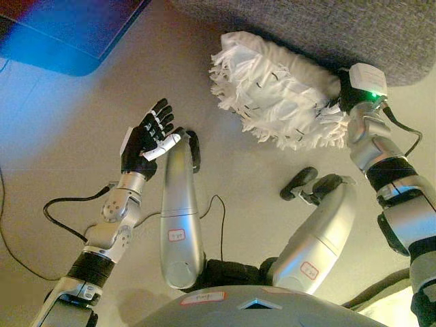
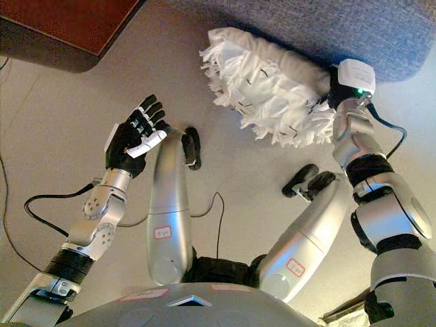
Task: Pick up the pillow and put it on the sofa.
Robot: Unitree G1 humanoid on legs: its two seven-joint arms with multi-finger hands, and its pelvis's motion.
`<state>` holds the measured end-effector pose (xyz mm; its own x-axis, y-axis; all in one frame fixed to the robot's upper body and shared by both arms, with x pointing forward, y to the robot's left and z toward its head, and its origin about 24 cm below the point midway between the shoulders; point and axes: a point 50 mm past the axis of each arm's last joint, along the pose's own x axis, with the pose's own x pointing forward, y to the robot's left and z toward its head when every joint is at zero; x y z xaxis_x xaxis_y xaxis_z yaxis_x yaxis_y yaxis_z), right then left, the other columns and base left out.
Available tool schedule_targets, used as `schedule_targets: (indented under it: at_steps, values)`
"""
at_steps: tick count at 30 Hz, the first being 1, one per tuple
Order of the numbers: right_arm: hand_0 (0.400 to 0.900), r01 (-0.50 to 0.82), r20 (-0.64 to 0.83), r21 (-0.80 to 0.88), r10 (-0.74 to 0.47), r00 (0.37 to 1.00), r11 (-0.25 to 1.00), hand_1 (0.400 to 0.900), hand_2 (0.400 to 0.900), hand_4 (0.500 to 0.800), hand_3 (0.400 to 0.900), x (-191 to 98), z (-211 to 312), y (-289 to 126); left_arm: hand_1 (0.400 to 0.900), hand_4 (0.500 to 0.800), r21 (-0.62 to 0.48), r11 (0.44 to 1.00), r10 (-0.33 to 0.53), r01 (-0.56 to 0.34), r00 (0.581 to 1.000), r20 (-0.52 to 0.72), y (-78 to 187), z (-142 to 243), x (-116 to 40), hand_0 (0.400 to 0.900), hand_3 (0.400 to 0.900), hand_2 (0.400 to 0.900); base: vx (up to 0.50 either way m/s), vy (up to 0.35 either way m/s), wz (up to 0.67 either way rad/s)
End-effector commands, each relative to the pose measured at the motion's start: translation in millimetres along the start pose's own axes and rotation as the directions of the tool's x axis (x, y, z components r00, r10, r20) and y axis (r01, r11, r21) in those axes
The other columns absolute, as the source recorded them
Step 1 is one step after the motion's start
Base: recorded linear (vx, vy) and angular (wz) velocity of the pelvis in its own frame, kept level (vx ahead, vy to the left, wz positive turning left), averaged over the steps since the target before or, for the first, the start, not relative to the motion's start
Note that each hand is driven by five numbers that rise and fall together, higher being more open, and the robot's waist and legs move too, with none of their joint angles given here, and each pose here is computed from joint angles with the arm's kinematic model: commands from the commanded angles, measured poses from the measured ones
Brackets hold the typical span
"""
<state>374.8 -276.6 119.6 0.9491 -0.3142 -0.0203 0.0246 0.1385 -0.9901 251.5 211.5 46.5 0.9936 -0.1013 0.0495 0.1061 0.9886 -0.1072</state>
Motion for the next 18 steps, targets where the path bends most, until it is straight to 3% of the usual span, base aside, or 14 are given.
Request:
schedule_targets:
  at_steps: [1,2,3,11,18]
  values:
    - [0.900,0.128,-0.090,-0.007,-0.128,0.988,0.992,0.900,0.900,0.800,0.900,17,-1,-55,0.900,0.800,-0.030,0.994,-0.094,0.100,0.979,0.179,-21,33,6.8,0.900,0.900,0.900,-0.014,-0.019,0.06]
    - [0.900,0.099,-0.100,-0.001,-0.098,0.990,0.995,0.900,0.900,0.800,0.900,18,1,-54,0.900,0.800,-0.029,0.994,-0.098,0.104,0.979,0.179,-22,33,6.9,0.900,0.900,0.900,-0.012,-0.019,0.06]
    - [0.400,0.091,-0.103,0.010,-0.090,0.991,0.996,0.400,0.400,0.500,0.400,18,2,-54,0.900,0.800,-0.027,0.994,-0.103,0.109,0.978,0.180,-22,33,6.7,0.900,0.900,0.900,0.000,0.000,0.00]
    - [0.400,0.075,-0.074,0.067,-0.070,0.995,0.995,0.400,0.400,0.500,0.400,20,19,-57,0.900,0.800,-0.031,0.993,-0.108,0.115,0.977,0.184,-26,30,2.6,0.900,0.900,0.900,0.001,0.000,-0.01]
    - [0.400,0.125,-0.027,0.124,-0.122,0.992,0.984,0.400,0.400,0.500,0.400,19,25,-62,0.900,0.800,-0.040,0.994,-0.093,0.102,0.981,0.172,-24,25,-3.2,0.900,0.900,0.900,0.006,-0.009,-0.06]
